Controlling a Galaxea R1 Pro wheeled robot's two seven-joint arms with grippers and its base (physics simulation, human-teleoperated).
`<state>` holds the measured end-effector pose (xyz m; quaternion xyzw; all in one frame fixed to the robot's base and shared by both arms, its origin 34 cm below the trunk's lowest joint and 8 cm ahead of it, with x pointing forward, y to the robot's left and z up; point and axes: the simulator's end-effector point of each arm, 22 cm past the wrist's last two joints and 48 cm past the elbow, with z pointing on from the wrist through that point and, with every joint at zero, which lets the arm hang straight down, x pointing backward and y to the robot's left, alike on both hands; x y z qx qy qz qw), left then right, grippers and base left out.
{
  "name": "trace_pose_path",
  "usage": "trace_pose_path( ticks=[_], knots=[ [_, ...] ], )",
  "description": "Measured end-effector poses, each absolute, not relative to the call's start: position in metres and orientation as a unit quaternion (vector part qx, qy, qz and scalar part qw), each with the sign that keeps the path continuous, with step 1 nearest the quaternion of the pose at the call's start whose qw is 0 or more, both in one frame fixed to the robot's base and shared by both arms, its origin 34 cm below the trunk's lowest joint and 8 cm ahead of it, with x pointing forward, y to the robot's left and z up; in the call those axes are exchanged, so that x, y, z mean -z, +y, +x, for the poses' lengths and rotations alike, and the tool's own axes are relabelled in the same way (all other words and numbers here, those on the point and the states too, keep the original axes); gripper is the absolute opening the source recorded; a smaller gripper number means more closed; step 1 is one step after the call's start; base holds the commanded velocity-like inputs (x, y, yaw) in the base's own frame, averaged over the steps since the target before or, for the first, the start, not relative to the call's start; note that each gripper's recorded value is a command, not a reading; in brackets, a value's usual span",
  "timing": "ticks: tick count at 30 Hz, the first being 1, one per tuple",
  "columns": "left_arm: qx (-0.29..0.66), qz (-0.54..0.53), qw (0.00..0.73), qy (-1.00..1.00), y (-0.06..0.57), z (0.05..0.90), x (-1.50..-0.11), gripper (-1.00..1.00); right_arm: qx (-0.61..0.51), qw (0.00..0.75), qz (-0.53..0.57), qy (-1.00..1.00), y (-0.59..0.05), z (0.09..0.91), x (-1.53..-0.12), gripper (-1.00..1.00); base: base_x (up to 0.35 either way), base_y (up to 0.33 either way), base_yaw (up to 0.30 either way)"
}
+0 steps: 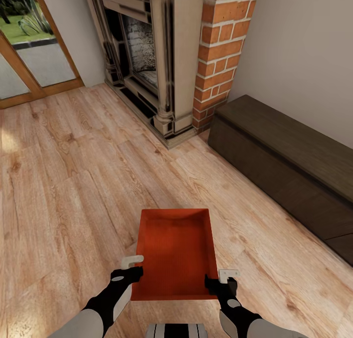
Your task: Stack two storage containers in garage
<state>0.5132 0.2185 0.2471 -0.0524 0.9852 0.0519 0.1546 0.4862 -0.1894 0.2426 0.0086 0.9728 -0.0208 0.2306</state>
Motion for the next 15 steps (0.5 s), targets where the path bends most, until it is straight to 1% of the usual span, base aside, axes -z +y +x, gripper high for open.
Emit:
trace_pose_path(
  ticks=[15],
  knots=[
    [-0.056, -0.043, 0.151, 0.986, 0.2202, 0.5083, -0.2453, 1.0, 0.022, 0.23, 0.009, 0.973, -0.1909, 0.4853, -0.2422, 1.0, 0.0, 0.0, 0.0]
  ],
)
